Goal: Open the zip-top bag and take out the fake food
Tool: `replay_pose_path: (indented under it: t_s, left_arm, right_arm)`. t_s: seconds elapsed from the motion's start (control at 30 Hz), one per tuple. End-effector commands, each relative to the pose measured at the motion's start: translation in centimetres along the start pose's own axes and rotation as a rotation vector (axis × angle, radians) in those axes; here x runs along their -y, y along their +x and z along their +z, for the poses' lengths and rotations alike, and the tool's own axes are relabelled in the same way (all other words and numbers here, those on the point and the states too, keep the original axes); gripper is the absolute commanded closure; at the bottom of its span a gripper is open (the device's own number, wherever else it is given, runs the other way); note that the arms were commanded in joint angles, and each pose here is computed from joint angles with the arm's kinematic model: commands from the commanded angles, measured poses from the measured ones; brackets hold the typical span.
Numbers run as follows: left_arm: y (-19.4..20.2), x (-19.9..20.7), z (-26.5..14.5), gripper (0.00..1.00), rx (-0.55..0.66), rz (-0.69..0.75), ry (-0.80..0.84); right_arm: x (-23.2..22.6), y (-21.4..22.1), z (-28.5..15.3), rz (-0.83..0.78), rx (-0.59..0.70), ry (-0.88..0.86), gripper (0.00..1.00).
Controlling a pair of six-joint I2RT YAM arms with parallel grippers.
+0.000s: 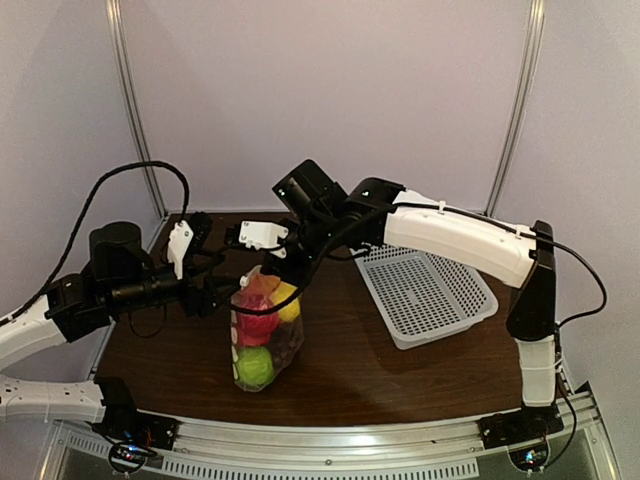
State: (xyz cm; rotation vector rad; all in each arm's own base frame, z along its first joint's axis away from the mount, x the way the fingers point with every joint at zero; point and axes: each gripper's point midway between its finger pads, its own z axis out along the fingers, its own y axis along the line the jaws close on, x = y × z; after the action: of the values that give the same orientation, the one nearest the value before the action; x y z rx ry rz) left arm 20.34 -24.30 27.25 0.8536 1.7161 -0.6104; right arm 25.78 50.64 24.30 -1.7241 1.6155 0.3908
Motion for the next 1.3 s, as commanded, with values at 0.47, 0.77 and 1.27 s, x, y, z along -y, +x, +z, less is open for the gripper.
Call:
replay_pose_path:
  t_s: [0.47,0.77,1.27]
  left_arm:
    - [-2.4,0.4,-1.0,0.25,0.122,-0.018,0.027]
    - [-1.7,-0.2,2.6,0.46,0.076,-0.042,0.009]
    - [-3.3,-1.1,1.4,1.00,0.173,0.003,-0.051]
  right_arm:
    - [2.6,0.0,-1.8,0.114,0.029,0.015,1.00]
    - [2.8,-0.1,-3.4,0.148,0.049,0.001,1.00]
    - [0.5,-1.2,-6.1,0.131,0.124,-0.174,0.99]
